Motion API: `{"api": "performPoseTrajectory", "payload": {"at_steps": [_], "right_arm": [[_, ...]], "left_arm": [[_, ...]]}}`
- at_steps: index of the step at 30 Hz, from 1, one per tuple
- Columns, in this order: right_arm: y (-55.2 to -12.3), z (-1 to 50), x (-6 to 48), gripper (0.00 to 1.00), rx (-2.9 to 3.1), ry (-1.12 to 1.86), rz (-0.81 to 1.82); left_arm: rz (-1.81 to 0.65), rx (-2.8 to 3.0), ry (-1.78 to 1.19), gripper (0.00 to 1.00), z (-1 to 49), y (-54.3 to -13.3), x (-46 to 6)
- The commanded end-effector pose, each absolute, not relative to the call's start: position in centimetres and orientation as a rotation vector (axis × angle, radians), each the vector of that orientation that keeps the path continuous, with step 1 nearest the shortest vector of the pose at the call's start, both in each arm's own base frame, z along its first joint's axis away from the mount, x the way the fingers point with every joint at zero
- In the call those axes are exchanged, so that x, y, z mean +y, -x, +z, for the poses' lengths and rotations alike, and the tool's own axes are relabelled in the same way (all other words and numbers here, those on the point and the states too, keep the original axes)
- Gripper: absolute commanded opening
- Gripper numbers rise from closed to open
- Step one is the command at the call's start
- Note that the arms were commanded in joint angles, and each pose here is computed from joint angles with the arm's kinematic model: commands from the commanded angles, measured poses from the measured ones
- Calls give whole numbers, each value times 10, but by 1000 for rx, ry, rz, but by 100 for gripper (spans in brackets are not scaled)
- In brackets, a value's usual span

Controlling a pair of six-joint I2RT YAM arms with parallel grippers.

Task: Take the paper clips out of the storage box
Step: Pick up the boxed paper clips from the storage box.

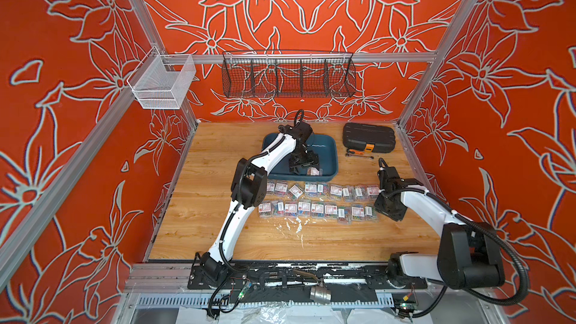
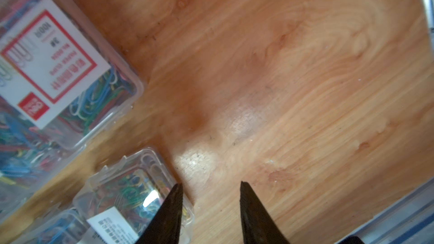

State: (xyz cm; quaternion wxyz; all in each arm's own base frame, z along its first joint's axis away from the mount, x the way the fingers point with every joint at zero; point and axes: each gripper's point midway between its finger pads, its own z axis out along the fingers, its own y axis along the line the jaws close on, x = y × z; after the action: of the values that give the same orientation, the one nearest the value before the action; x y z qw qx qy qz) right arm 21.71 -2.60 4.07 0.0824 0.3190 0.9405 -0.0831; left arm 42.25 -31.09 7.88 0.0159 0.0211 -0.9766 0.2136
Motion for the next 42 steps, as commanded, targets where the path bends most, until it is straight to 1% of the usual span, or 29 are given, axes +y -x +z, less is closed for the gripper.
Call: {"api": "performPoseTrajectory", "payload": {"at_steps": [1,6,10,12,19,22,25,28,32,35,42], "right_arm": [[-210,26,-18,41,2849,-1021,-189],[-210,27,-16,40,2853,-1020,-180],[-210,33,-18,40,2852,-994,-194],[-209,37,-20,40,2852,-988,-212],[-207,48,-23,42,2850,-979,-237],[-205,50,-23,42,2861,-986,-239],[-206,53,-22,42,2866,-979,-237],[-210,59,-22,42,2870,-950,-239],[-218,67,-25,42,2869,-904,-255],[-222,71,-25,42,2866,-887,-258],[-224,72,-24,42,2851,-898,-235]], "left_arm": [[540,-3039,-25,91,67,-418,-301],[497,-3050,31,93,52,-421,-302],[479,-3076,129,100,44,-423,-310],[469,-3091,188,98,41,-424,-315],[507,-3156,343,97,41,-435,-336],[513,-3194,357,98,41,-441,-342],[462,-3221,330,98,31,-446,-341],[389,-3227,299,100,16,-447,-334],[353,-3220,315,97,5,-445,-333],[324,-3225,324,93,1,-445,-333],[319,-3237,264,76,16,-442,-330]]}}
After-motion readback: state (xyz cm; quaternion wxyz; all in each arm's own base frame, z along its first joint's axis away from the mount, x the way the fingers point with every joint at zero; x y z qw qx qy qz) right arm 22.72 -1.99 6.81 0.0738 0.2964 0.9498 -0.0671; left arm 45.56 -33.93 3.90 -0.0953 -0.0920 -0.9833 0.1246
